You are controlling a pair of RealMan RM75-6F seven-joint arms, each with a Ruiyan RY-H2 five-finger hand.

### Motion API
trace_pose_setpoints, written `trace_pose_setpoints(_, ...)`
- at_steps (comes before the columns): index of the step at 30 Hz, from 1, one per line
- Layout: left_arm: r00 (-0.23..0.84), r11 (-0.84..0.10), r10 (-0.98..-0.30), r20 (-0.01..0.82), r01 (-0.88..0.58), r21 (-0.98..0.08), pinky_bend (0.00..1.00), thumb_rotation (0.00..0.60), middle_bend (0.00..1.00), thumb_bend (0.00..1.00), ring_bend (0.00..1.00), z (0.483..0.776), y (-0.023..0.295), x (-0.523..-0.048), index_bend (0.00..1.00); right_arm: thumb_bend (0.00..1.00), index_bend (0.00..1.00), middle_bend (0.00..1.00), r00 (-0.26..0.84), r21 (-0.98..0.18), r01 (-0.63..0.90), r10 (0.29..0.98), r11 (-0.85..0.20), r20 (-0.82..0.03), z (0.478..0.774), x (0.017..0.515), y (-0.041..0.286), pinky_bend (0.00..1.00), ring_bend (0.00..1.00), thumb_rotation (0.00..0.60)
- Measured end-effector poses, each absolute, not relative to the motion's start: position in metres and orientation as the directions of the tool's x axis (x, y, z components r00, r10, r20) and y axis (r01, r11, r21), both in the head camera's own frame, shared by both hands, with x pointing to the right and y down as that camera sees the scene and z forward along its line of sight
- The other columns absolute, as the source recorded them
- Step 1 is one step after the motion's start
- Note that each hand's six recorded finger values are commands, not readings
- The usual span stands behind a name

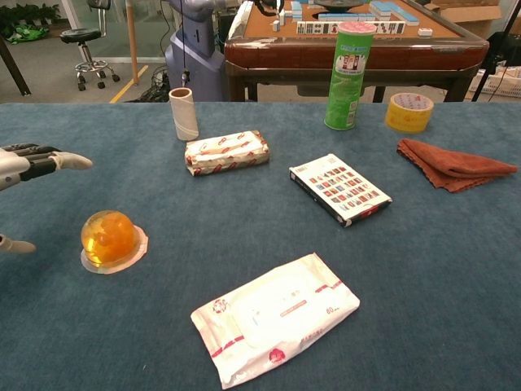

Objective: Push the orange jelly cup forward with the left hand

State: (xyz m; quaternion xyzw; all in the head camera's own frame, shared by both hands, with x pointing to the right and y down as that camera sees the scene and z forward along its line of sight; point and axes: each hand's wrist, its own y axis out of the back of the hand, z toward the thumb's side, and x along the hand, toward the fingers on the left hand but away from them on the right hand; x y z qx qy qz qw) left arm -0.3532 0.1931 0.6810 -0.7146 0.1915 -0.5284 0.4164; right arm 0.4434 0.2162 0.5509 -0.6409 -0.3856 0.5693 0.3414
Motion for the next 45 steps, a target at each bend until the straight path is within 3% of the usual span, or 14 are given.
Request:
trace_pose_setpoints(24,0.407,-0.612,-0.691,0.597,0.110,-0.783,0.00,0.600,0.00,0.00,0.00,0.704,0.177,-0.299,0.00,1.00,0.92,0.79,0.063,-0.868,0.109,0.875,-0.484,-0.480,0.551,0.444,0.217,0.93,0.75,0.600)
trace_pose_setpoints(45,0.412,-0.563,-0.727,0.550,0.102,-0.820,0.00,0.600,0.00,0.00,0.00,0.720,0.148,-0.276,0.00,1.00,0.92,0.79,0.060,-0.868,0.114,0.876,-0.483,-0.479,0.550,0.446,0.217,0.93,0.75,0.600)
